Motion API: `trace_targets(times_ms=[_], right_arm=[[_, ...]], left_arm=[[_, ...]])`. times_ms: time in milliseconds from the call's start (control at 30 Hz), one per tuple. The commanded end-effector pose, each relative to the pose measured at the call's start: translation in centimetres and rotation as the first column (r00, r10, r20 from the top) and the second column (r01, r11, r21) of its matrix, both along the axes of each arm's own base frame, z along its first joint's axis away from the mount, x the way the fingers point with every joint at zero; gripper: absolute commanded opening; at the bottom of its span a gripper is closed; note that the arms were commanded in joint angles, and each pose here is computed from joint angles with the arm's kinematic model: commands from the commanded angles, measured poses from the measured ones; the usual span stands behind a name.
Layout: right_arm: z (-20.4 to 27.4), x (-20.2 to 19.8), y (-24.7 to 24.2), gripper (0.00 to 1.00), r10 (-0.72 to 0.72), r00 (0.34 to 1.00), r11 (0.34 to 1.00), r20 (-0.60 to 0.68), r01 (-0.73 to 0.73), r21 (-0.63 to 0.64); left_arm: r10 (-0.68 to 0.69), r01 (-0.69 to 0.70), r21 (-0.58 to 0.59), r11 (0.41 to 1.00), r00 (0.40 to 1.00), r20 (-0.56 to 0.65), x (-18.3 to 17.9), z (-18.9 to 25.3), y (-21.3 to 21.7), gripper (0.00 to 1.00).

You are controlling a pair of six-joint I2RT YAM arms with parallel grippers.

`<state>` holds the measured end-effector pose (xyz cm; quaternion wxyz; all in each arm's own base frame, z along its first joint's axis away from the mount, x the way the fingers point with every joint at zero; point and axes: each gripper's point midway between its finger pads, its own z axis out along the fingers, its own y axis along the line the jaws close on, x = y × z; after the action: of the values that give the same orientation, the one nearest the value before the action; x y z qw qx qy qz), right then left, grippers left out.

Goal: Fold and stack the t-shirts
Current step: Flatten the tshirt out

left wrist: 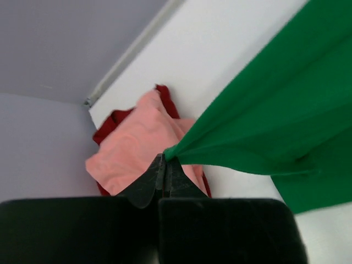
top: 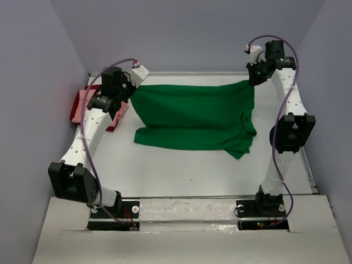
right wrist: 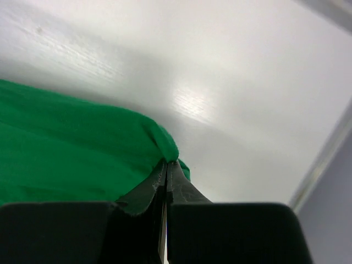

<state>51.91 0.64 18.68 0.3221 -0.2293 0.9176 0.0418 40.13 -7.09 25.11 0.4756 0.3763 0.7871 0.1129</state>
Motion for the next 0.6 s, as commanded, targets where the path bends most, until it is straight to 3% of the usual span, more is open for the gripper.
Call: trace_targets(times_ms=[0, 67, 200, 400, 567], right_arm=[[11.5, -3.0, -0.4, 0.00, -0.062, 0.971, 0.998, 0.231, 0.060, 0.018], [13.0, -5.3, -0.1, 0.00, -0.057, 0.966, 0.998, 0.252, 0.052, 0.024], [17.5, -12.0, 0.5, 0.00, -0.045, 0.932, 0.999, 0.360, 0.035, 0.034], [23.9, -25.0, 1.6, 0.00, -0.053, 0.811, 0.997, 0.582, 0.013, 0.073], [25.8, -30.9, 1.9, 0.00, -0.070, 0.733, 0.996, 0.677, 0.013, 0.088]], left_arm=[[0.021, 0.004, -0.176, 0.984, 0.990, 0.136, 3.2, 7.8, 0.6, 0.00], [0.004, 0.029, -0.204, 0.978, 0.987, 0.161, 2.2, 9.2, 0.6, 0.00], [-0.084, 0.141, -0.215, 0.966, 0.963, 0.257, -3.9, 12.2, -0.1, 0.00], [-0.195, 0.297, -0.184, 0.937, 0.881, 0.431, -13.3, 16.3, -0.7, 0.00], [-0.274, 0.404, -0.160, 0.901, 0.814, 0.513, -18.9, 18.9, -1.3, 0.00]])
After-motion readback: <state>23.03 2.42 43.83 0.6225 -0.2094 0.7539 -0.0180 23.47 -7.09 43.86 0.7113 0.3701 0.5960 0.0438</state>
